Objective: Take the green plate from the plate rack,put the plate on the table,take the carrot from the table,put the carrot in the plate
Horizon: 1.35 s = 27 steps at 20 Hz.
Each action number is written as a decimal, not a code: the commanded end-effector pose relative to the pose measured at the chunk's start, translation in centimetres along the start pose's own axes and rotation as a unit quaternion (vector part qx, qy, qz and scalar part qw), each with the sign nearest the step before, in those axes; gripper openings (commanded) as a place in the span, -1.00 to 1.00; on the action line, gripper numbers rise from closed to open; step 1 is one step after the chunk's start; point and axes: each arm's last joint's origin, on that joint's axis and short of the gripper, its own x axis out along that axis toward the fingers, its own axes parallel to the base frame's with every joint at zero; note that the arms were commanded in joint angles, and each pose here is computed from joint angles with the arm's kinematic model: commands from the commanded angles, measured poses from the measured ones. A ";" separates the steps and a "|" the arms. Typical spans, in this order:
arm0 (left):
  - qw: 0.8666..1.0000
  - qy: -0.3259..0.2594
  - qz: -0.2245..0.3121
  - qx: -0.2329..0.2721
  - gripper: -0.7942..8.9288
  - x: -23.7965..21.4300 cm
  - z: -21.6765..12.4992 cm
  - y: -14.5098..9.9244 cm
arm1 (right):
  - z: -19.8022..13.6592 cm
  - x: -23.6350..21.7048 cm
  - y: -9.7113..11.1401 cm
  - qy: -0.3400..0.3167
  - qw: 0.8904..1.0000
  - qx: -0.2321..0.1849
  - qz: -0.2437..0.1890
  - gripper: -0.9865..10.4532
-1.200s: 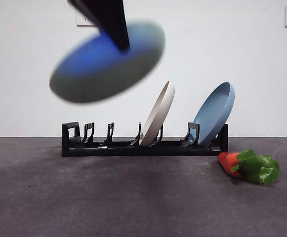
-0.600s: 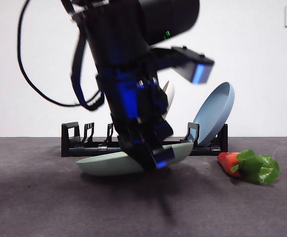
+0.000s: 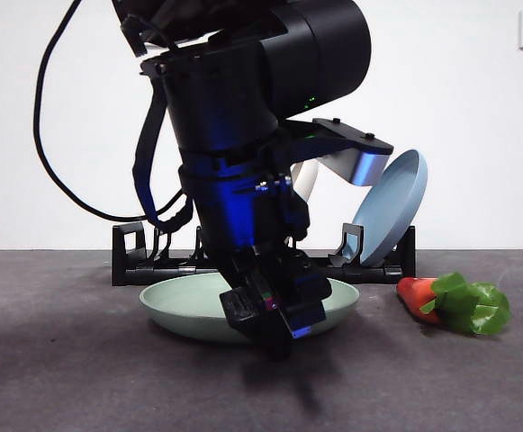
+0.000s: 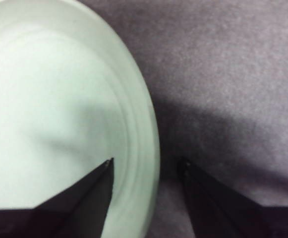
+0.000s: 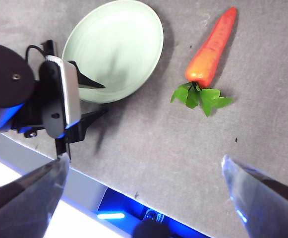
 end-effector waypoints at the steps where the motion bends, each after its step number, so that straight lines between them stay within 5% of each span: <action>1: 0.999 -0.019 -0.003 -0.034 -0.36 -1.8 0.1 0.1 | 0.9 0.6 -0.4 -0.013 1.000 0.009 -0.001 0.32; 6: 0.981 -0.136 -0.001 -0.136 -0.36 -10.3 0.1 2.2 | 3.6 4.0 -2.3 -0.015 0.999 0.031 -0.001 0.32; 10: 0.933 -0.269 -0.037 -0.237 -0.36 -18.6 -1.8 4.0 | 5.3 9.1 -4.1 0.021 0.999 0.047 -0.018 0.32; 16: 0.884 -0.372 -0.057 -0.277 -0.36 -25.5 -5.8 5.0 | 5.7 17.3 -4.6 0.084 0.994 0.023 -0.070 0.32; 24: 0.886 -0.358 -0.080 -0.282 -0.36 -26.3 -6.9 4.3 | 5.0 23.1 -5.0 0.094 0.986 0.026 -0.137 0.09; 27: 0.884 -0.358 -0.082 -0.289 -0.36 -26.3 -6.8 4.2 | 4.6 23.8 -5.3 0.106 0.983 0.028 -0.147 -0.22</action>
